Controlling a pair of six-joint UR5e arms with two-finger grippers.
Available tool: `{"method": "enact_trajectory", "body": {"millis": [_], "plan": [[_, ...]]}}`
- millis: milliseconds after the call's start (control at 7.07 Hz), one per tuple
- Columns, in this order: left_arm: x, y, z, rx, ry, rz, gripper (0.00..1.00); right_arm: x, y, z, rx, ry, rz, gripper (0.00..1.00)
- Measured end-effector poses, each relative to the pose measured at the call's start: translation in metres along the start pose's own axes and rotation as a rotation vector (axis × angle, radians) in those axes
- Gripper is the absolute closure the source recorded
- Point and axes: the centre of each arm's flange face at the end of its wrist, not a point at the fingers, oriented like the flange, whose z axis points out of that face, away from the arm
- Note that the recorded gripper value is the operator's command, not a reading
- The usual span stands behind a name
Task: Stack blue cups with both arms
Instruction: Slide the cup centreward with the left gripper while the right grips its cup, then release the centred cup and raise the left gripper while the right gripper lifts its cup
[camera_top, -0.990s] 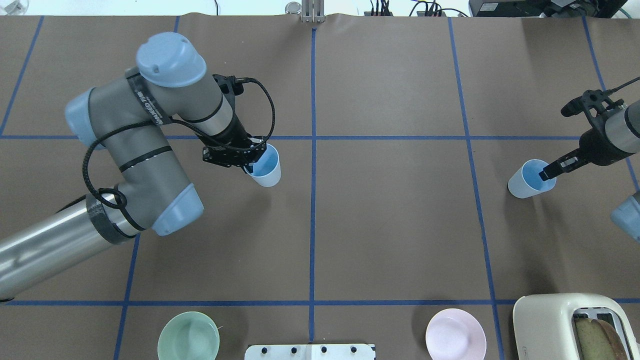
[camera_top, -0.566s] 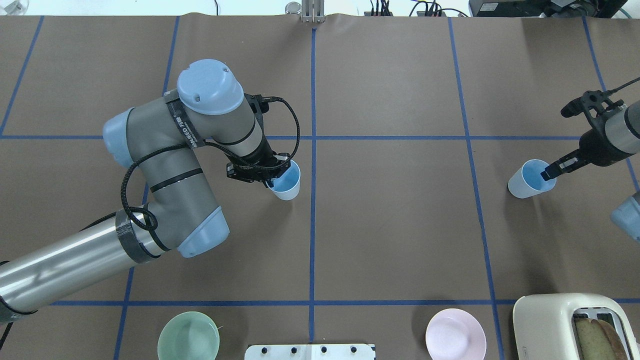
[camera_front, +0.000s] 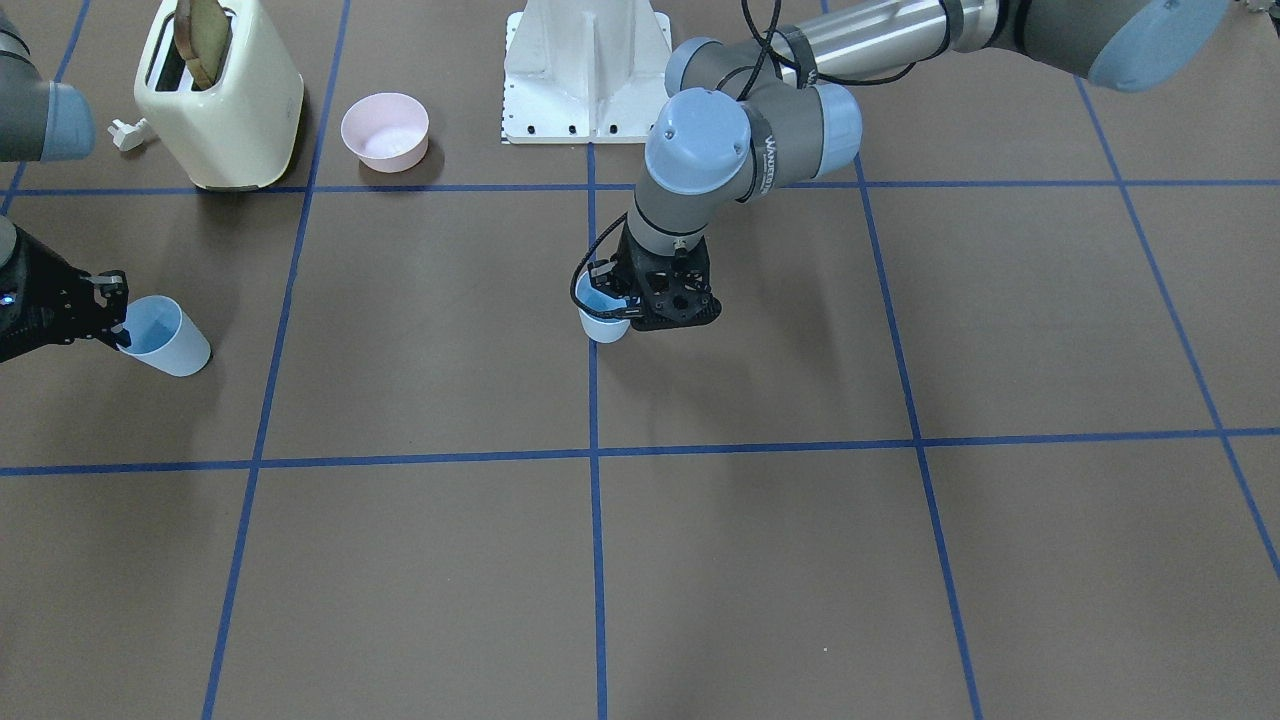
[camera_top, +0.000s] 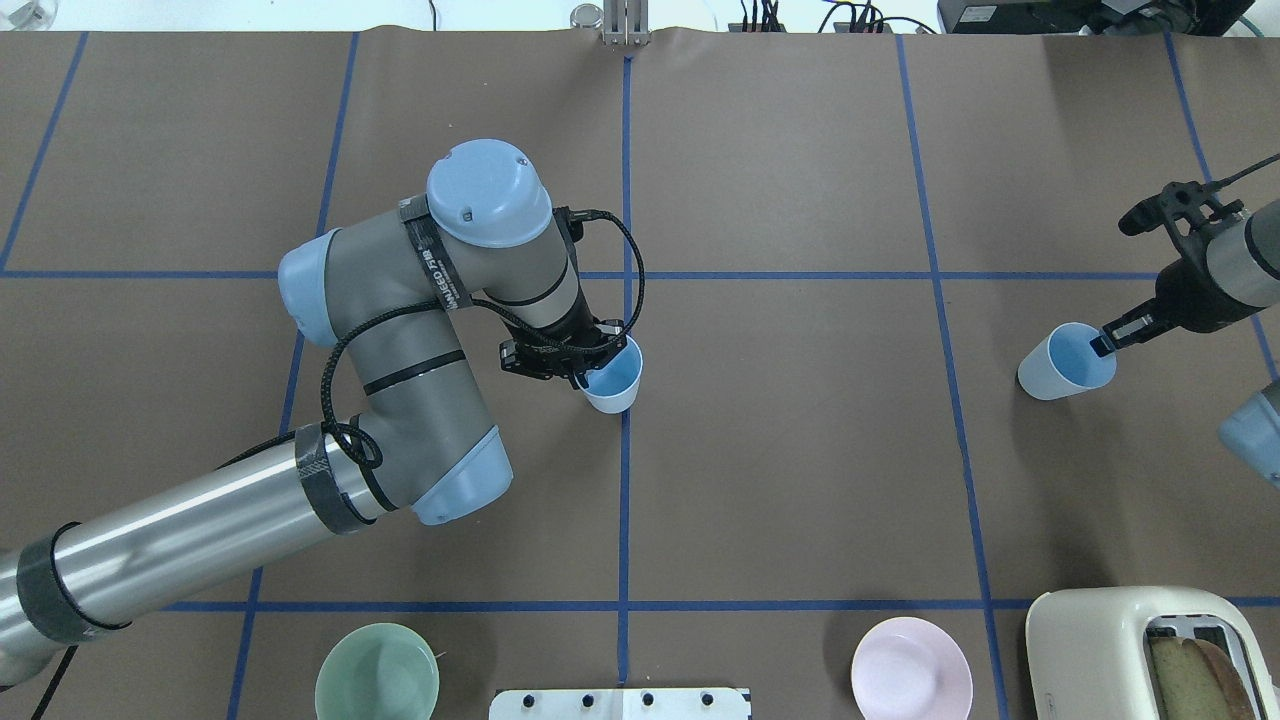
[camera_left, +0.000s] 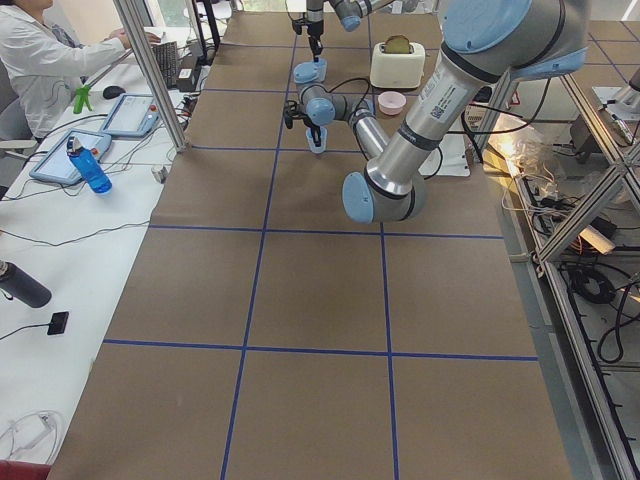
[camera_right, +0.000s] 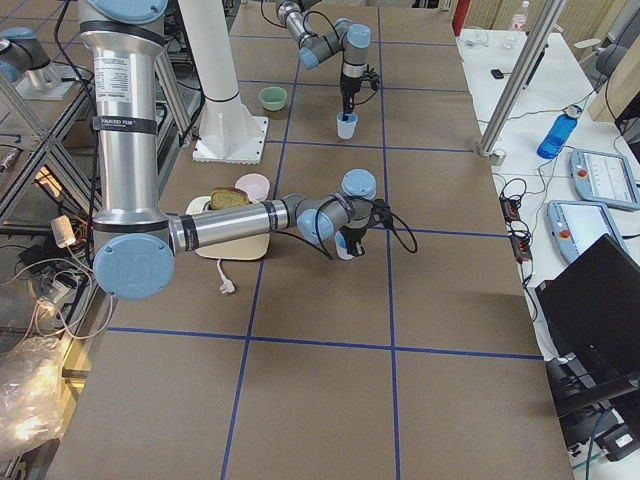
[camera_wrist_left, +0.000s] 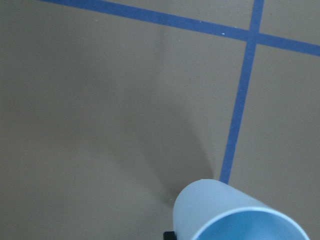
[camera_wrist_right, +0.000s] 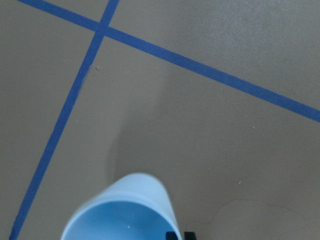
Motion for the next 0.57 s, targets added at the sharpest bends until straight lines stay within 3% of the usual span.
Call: {"method": "enact_trajectory", "body": {"millis": [283,424,566], "plan": [[0.003,0.0,0.006,-0.002,-0.001,0.002,1.0,-0.003,-0.011,-0.007,-0.002,0.006,0.014,1.0],[0.002,-0.002,0.011,-0.001,0.001,0.005,0.8,-0.004,-0.018,-0.014,0.0,0.008,0.024,1.0],[0.002,-0.005,0.016,0.0,0.008,0.011,0.52,-0.008,-0.03,-0.024,0.003,0.01,0.038,1.0]]}}
